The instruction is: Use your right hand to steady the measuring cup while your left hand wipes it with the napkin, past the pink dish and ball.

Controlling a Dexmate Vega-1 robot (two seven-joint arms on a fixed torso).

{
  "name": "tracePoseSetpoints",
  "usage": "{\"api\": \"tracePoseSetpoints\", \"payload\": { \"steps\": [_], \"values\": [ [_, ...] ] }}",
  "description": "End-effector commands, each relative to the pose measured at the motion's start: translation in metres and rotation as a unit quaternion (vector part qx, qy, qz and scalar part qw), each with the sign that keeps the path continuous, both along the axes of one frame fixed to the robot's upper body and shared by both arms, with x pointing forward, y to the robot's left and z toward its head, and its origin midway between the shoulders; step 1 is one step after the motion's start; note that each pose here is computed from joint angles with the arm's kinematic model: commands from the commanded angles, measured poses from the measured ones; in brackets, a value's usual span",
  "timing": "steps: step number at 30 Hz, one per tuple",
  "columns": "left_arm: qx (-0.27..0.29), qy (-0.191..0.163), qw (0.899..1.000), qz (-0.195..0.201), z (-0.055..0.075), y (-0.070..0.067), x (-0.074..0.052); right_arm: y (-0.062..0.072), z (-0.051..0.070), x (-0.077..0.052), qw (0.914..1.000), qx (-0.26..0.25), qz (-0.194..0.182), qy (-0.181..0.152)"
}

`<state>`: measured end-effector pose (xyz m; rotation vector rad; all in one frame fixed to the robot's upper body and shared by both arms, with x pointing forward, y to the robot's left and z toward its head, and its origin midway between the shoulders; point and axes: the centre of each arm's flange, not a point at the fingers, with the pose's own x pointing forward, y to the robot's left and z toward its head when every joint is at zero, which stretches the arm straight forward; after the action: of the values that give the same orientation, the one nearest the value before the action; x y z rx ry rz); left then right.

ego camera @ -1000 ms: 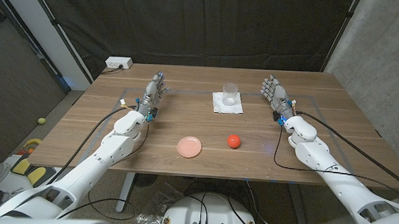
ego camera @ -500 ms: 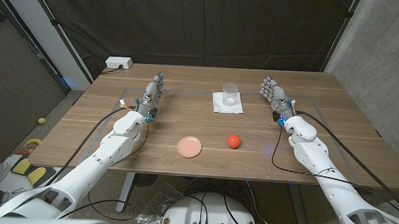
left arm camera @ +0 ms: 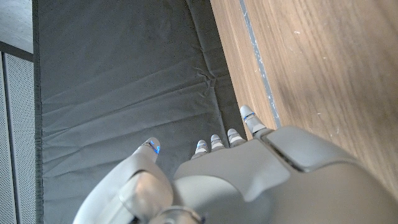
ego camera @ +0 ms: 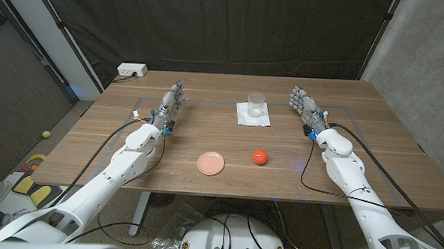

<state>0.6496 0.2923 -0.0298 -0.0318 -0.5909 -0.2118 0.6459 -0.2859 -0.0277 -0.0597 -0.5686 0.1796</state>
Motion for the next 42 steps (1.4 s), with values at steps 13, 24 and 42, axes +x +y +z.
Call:
{"api": "tracePoseSetpoints", "payload": {
  "steps": [13, 24, 42],
  "values": [
    [-0.002, 0.006, 1.000, -0.006, 0.000, 0.000, 0.009, 0.021, 0.025, 0.001, 0.9849, -0.169, -0.034, -0.013],
    [-0.004, 0.007, 1.000, -0.006, 0.002, 0.000, 0.012, 0.033, 0.035, 0.004, 0.9748, -0.216, -0.048, -0.026],
    [-0.001, 0.008, 1.000, -0.007, 0.004, 0.001, 0.015, 0.049, 0.042, 0.003, 0.9619, -0.262, -0.059, -0.051]
  ]
}}
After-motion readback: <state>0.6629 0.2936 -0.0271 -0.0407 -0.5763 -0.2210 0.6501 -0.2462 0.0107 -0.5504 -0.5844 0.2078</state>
